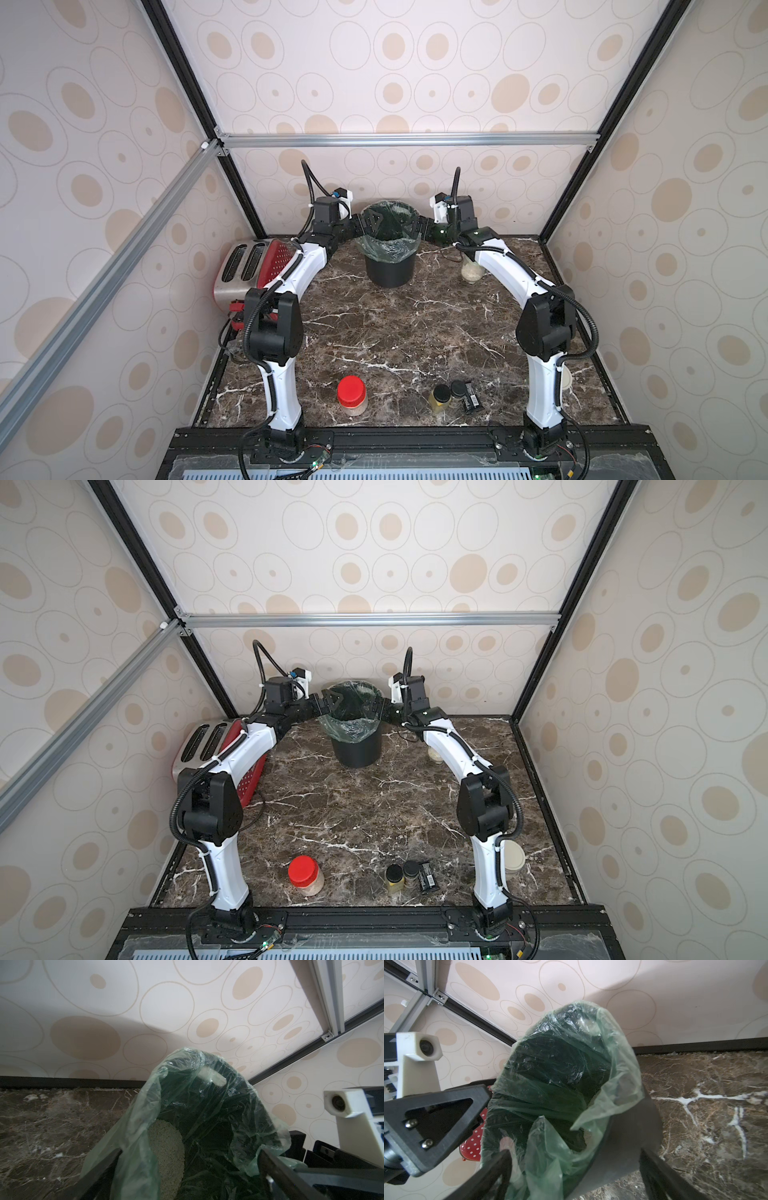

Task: Empty expired oatmeal from jars
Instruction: Move the trash bin to the center of the board.

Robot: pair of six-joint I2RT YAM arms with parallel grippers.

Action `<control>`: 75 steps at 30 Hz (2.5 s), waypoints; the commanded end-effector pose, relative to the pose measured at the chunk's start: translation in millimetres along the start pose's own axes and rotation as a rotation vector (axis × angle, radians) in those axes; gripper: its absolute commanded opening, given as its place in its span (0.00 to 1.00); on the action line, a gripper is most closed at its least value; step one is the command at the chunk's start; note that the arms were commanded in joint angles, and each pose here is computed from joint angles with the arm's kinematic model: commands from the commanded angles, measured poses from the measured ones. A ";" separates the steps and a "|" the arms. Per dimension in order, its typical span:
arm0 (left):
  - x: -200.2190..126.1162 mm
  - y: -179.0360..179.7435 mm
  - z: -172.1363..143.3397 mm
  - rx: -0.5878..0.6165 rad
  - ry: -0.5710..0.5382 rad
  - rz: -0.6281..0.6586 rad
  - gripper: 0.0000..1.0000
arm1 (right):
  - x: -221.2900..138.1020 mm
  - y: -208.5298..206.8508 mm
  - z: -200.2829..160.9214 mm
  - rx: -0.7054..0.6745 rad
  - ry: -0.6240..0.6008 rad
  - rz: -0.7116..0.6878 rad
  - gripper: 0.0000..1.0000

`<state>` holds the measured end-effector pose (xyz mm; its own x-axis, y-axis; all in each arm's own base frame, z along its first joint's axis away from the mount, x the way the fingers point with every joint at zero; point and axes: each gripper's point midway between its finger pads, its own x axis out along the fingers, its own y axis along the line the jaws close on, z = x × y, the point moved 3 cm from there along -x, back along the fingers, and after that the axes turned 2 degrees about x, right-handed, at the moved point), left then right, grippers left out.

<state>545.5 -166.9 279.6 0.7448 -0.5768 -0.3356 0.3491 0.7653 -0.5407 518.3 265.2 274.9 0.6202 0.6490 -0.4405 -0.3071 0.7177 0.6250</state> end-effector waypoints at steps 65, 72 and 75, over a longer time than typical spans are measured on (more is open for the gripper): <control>-79.5 -50.4 11.0 0.168 -0.072 0.155 0.99 | -90.7 8.3 -12.3 -0.048 0.120 -0.084 1.00; -127.1 -40.6 -18.8 0.148 -0.058 0.270 0.99 | -140.8 -18.2 -40.9 -0.096 0.171 -0.332 1.00; -142.1 -41.1 -45.6 0.144 -0.019 0.278 0.99 | -160.4 -33.3 -62.1 -0.113 0.201 -0.416 1.00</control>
<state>418.7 -132.8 332.6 0.8497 -0.3688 -0.3768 0.2380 0.9060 -0.3501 409.3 177.0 312.9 0.6047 0.4604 -0.6499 -0.2100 0.8793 0.4275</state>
